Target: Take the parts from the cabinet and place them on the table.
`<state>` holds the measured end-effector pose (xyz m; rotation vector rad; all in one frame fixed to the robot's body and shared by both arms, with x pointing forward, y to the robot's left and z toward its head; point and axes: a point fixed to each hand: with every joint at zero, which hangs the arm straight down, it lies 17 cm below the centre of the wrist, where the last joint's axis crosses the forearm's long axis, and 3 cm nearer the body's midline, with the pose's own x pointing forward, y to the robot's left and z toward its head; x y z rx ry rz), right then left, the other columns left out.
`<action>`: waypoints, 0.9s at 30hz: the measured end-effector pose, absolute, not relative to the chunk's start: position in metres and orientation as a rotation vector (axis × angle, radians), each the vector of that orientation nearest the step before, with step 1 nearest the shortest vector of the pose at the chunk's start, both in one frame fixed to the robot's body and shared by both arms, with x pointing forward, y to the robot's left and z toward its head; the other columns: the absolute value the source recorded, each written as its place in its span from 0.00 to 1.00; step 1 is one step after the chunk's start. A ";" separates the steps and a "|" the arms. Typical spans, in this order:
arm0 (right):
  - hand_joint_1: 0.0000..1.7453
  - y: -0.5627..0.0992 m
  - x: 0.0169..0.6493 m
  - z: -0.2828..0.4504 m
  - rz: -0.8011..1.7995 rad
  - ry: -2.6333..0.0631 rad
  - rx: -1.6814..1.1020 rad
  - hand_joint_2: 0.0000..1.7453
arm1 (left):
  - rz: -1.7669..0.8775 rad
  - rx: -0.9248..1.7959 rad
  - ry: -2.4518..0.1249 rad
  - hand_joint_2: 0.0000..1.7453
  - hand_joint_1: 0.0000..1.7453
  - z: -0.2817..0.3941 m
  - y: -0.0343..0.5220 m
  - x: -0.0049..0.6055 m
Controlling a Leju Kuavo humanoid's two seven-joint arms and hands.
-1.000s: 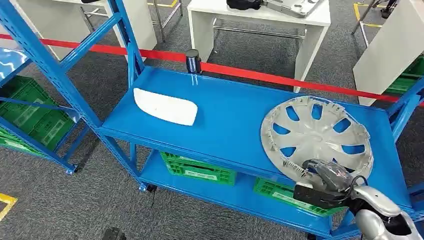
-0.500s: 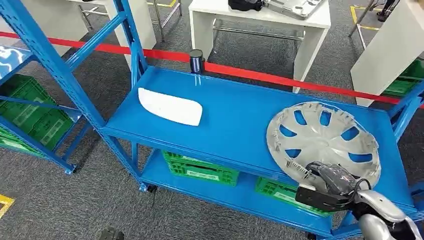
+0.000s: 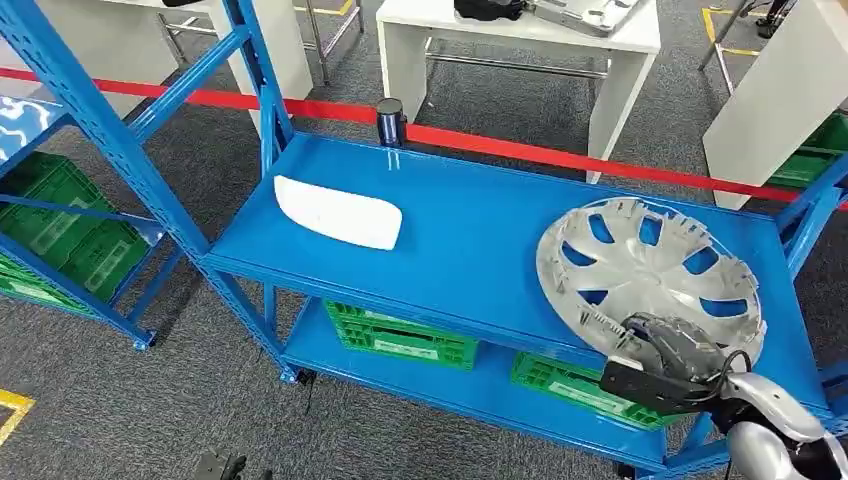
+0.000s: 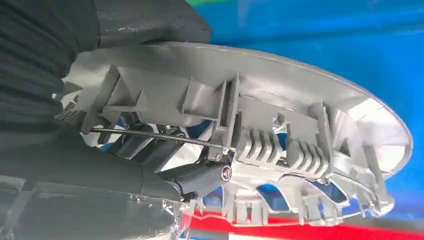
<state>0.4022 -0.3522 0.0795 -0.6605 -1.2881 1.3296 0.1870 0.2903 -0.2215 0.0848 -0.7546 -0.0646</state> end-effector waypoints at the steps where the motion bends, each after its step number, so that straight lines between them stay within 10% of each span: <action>1: 0.98 -0.351 0.405 0.084 1.320 -1.305 -0.661 1.00 | -0.062 0.084 -0.756 1.00 0.00 -0.221 0.289 0.188; 27: 0.98 -0.302 0.459 0.209 0.930 -1.797 -0.665 1.00 | -0.082 0.109 -0.710 1.00 0.00 -0.224 0.285 0.182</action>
